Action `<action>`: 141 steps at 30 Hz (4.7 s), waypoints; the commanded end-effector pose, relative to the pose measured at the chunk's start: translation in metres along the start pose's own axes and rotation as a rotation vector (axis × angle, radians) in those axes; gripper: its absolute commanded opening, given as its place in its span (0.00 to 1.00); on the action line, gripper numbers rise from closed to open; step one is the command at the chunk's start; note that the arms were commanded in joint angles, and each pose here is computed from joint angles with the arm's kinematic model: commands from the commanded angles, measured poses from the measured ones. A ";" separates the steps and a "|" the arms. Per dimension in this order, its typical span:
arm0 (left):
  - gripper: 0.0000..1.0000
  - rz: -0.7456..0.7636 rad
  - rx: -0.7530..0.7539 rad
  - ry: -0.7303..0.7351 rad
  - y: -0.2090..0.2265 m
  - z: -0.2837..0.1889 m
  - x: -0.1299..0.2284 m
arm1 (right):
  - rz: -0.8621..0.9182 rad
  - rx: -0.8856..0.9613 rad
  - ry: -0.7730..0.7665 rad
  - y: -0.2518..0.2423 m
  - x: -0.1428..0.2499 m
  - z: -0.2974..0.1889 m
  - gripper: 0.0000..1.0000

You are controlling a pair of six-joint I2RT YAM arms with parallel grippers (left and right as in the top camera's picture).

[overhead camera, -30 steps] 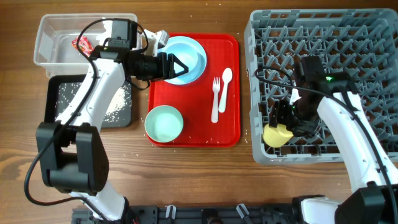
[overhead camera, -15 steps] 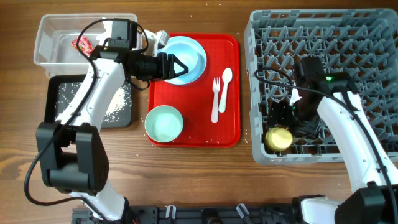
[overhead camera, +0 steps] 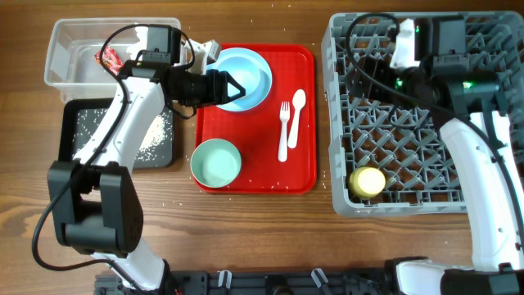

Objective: Sort waste into correct bins and load items into the dishwasher rack
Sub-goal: 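Raise the right gripper away from the rack, then grasp the blue bowl on the plate with the right gripper, then carry the blue bowl into the dish rack with the right gripper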

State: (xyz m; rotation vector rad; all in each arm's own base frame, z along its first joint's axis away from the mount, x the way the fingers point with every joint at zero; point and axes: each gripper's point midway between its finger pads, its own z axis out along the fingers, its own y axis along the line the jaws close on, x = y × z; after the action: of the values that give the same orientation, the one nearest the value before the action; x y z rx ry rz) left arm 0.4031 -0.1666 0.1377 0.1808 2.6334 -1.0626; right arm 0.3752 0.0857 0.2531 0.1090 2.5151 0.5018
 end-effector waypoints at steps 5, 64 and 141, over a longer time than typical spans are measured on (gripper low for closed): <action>0.58 0.021 -0.016 -0.016 0.000 -0.005 -0.003 | -0.112 -0.135 -0.073 0.048 -0.016 0.002 0.82; 0.74 -0.057 -0.441 -0.211 0.053 -0.111 -0.011 | 0.000 -0.172 0.016 0.125 0.037 0.254 0.55; 1.00 -0.052 -0.441 -0.217 0.053 -0.111 -0.013 | -0.036 0.431 -0.538 0.020 -0.121 0.065 0.04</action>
State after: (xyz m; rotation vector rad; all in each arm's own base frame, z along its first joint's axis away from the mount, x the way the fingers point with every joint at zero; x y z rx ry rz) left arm 0.4020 -0.0550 0.1768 -0.0933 2.6218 -0.4738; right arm 0.5173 0.1600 0.2181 0.2697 2.1830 0.1605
